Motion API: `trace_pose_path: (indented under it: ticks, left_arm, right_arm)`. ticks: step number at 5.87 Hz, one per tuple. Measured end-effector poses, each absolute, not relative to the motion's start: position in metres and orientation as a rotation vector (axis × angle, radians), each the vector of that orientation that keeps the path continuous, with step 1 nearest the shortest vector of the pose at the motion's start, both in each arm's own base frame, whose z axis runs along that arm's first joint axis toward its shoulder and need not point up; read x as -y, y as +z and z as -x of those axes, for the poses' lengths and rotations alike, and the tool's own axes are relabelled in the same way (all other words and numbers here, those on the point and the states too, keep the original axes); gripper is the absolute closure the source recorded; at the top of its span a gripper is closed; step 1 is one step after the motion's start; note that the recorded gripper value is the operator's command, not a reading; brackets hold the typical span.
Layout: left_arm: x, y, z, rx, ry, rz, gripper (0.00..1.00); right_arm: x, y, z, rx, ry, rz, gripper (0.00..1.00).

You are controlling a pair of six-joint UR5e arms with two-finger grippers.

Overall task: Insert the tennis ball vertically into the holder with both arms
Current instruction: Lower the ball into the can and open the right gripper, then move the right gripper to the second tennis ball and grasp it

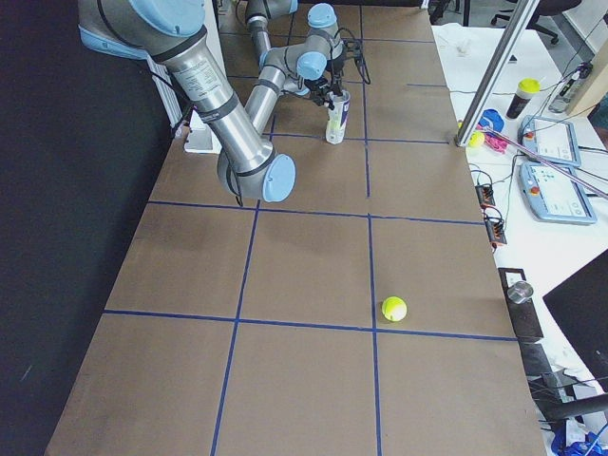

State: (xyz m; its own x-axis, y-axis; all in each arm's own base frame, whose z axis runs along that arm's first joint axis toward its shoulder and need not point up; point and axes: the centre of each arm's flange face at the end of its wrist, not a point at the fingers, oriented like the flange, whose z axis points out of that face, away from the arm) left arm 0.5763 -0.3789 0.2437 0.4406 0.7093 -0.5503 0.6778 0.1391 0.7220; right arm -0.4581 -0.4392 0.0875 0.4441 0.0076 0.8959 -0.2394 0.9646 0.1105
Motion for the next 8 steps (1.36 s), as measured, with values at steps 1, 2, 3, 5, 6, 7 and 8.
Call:
trace_pose_path:
  ticks: [1,2,3,5,6,7,8]
  left_arm:
    - [0.378,0.244,-0.577,-1.259,0.036,-1.559,0.16]
    - [0.378,0.244,-0.577,-1.26,0.036,-1.559,0.16]
    - [0.377,0.243,-0.577,-1.263,0.035,-1.559,0.16]
    - [0.376,0.242,-0.577,-1.265,0.035,-1.559,0.16]
    - [0.376,0.242,-0.577,-1.265,0.035,-1.559,0.16]
    - [0.375,0.242,-0.578,-1.266,0.036,-1.559,0.15]
    - [0.374,0.242,-0.578,-1.266,0.038,-1.558,0.15]
  right_arm:
    - [0.44,0.09,0.453,1.103,0.156,-0.234,0.01]
    - [0.449,0.106,0.436,1.092,0.166,-0.226,0.01]
    - [0.468,0.136,0.406,1.063,0.165,-0.22,0.01]
    - [0.52,0.222,0.319,0.96,0.098,-0.239,0.01]
    - [0.545,0.279,0.268,0.888,0.048,-0.252,0.01]
    - [0.575,0.344,0.22,0.804,-0.005,-0.247,0.01]
    - [0.608,0.41,0.179,0.738,-0.062,-0.218,0.01]
